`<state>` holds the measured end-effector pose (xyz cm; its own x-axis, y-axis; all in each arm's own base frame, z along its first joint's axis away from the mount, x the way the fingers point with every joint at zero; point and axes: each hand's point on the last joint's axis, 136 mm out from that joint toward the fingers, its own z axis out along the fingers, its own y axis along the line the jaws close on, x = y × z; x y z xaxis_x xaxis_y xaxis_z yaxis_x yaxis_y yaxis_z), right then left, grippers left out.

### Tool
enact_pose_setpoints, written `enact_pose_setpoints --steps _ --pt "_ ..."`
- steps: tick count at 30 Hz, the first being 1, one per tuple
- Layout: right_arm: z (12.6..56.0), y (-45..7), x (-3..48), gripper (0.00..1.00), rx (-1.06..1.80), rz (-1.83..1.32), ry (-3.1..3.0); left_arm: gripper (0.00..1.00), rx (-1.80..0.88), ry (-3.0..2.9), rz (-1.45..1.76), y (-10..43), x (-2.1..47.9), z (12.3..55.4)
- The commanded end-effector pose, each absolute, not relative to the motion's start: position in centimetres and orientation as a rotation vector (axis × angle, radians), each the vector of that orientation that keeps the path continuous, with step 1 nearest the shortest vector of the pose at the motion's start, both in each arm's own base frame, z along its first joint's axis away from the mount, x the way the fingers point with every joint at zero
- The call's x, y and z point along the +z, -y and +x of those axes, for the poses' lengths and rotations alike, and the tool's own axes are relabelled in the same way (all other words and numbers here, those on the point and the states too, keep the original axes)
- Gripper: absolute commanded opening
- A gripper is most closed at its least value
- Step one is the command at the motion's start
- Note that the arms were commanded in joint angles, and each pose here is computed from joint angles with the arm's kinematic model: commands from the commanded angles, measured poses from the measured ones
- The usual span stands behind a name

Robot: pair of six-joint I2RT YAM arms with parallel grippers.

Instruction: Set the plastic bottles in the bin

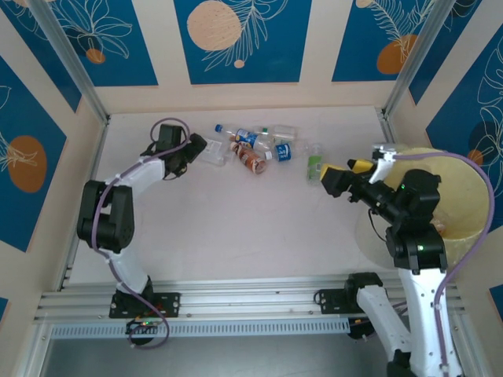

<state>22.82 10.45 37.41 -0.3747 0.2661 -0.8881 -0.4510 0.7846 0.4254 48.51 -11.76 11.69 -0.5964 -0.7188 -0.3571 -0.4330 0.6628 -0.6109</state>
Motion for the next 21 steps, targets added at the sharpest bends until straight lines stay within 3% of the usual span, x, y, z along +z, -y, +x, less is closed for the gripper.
enact_pose_setpoints --steps 1,21 --pt "23.6 -11.1 36.6 1.00 0.649 -0.218 -1.812 1.00 -0.534 -2.268 -1.080 10.3 10.1 50.3" --pt "24.0 -13.1 33.1 1.00 0.501 -0.357 -1.917 1.00 -0.269 -2.277 -1.499 11.5 7.4 53.7"
